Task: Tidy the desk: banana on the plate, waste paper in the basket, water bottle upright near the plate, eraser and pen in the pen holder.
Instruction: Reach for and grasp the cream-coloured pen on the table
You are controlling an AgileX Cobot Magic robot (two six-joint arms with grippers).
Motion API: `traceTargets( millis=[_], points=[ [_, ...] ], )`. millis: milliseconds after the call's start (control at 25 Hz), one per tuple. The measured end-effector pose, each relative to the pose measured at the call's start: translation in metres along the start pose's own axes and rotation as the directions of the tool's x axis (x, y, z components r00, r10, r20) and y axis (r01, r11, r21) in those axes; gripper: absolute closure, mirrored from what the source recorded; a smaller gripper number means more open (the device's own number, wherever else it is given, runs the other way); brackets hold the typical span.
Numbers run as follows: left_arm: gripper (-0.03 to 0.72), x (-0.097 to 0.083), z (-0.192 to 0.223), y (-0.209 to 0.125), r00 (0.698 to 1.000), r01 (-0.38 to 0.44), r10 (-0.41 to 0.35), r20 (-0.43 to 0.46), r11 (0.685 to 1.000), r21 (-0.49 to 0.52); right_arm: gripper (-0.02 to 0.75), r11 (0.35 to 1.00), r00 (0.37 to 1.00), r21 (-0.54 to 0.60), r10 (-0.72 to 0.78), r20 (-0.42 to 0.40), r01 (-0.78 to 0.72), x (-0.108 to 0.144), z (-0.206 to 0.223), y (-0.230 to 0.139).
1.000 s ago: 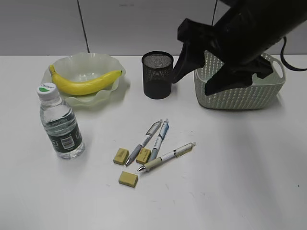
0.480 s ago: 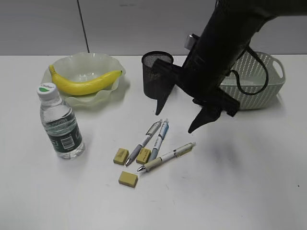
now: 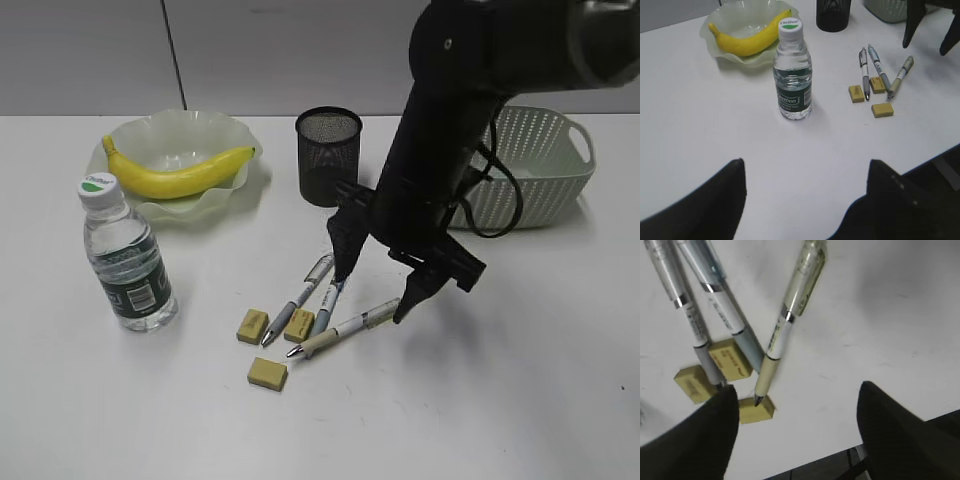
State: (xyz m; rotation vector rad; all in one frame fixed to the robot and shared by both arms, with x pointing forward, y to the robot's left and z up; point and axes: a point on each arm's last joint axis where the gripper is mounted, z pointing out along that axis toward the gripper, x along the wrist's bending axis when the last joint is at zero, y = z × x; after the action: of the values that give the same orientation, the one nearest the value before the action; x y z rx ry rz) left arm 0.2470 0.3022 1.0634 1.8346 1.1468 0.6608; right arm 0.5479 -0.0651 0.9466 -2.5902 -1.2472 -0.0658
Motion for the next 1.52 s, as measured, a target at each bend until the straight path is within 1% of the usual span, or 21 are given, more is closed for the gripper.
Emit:
traceTargets(
  millis=[280, 520, 960, 1200, 1320, 1400, 1480, 1520],
  points=[
    [0.127, 0.001, -0.014, -0.008, 1.000, 0.005, -0.005, 0.003, 0.995, -0.097, 0.162, 0.992, 0.994, -0.068, 0.106, 0.041, -0.103, -0.002, 0.015, 0.010],
    [0.127, 0.001, -0.014, -0.008, 1.000, 0.006, -0.005, 0.004, 0.995, -0.098, 0.160, 0.984, 0.989, -0.100, 0.148, 0.018, -0.146, 0.002, 0.030, 0.015],
    [0.127, 0.001, -0.014, -0.008, 1.000, 0.006, -0.005, 0.004, 0.995, -0.098, 0.160, 0.984, 0.985, -0.093, 0.159, 0.070, -0.153, 0.002, 0.057, 0.014],
    [0.127, 0.001, -0.014, -0.008, 1.000, 0.006, -0.005, 0.004, 0.995, -0.098, 0.163, 0.981, 0.983, -0.100, 0.172, 0.065, -0.165, 0.002, 0.066, 0.016],
    [0.127, 0.001, -0.014, -0.008, 1.000, 0.006, -0.005, 0.004, 0.995, -0.098, 0.180, 0.979, 0.981, -0.103, 0.185, 0.066, -0.178, 0.002, 0.071, 0.018],
    [0.127, 0.001, -0.014, -0.008, 1.000, 0.006, -0.005, 0.004, 0.995, -0.098, 0.206, 0.978, 0.980, -0.102, 0.187, 0.068, -0.180, 0.002, 0.073, 0.018],
    [0.127, 0.001, -0.014, -0.008, 1.000, 0.006, -0.005, 0.004, 0.995, -0.098, 0.256, 0.978, 0.980, -0.101, 0.189, 0.067, -0.182, 0.003, 0.073, 0.018],
    [0.127, 0.001, -0.014, -0.008, 1.000, 0.006, -0.005, 0.004, 0.995, -0.098, 0.301, 0.978, 0.980, -0.101, 0.189, 0.066, -0.182, 0.003, 0.073, 0.018]
  ],
)
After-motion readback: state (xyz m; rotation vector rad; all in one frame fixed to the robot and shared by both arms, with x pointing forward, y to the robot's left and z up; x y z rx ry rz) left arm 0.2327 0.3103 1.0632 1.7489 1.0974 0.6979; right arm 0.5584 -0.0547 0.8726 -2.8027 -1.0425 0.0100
